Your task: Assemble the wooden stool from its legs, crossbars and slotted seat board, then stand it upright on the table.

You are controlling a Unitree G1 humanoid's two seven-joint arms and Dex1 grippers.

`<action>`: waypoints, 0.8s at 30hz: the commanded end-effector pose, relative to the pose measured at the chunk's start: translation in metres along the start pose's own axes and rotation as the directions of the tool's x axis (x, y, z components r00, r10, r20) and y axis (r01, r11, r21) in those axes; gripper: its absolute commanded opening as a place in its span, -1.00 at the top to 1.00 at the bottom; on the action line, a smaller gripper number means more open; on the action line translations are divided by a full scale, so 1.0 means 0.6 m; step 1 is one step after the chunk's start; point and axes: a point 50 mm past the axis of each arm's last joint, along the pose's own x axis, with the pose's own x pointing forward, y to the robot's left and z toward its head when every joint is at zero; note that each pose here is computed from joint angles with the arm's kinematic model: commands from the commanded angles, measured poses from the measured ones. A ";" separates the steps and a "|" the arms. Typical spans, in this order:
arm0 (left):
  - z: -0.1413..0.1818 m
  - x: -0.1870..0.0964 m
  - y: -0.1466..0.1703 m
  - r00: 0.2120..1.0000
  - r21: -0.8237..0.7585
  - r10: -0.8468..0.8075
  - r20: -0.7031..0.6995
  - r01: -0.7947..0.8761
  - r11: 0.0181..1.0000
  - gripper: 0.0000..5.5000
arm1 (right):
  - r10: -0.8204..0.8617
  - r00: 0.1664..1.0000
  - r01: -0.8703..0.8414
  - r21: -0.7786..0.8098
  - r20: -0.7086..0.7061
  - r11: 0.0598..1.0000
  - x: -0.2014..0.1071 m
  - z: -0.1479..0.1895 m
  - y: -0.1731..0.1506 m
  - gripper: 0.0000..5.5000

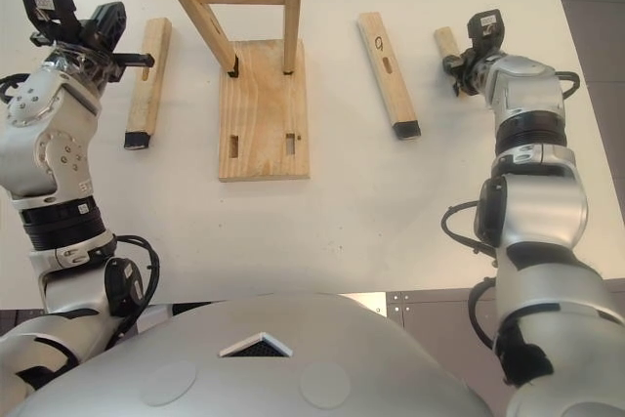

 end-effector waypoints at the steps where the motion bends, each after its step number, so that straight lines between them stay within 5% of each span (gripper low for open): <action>1: 0.054 -0.007 -0.033 0.984 -0.088 -0.084 0.155 0.098 0.991 1.00 | 0.045 0.966 -0.045 -0.007 0.255 0.999 -0.012 0.086 0.022 0.52; 6: 0.124 -0.033 -0.100 0.884 -0.131 -0.302 0.356 0.367 0.921 0.93 | 0.323 0.667 -0.281 -0.175 0.671 0.944 -0.119 0.261 0.122 0.52; 12: 0.190 -0.040 -0.145 0.767 -0.132 -0.427 0.479 0.544 0.829 0.62 | 0.502 0.347 -0.327 -0.400 0.792 0.856 -0.247 0.321 0.210 0.52; 19: 0.199 -0.045 -0.178 0.684 -0.125 -0.548 0.481 0.672 0.730 0.39 | 0.577 0.357 -0.247 -0.522 0.735 0.817 -0.242 0.287 0.248 0.52; 24: 0.180 -0.043 -0.157 0.740 -0.078 -0.535 0.407 0.612 0.787 0.39 | 0.553 0.395 -0.223 -0.507 0.734 0.833 -0.225 0.278 0.241 0.52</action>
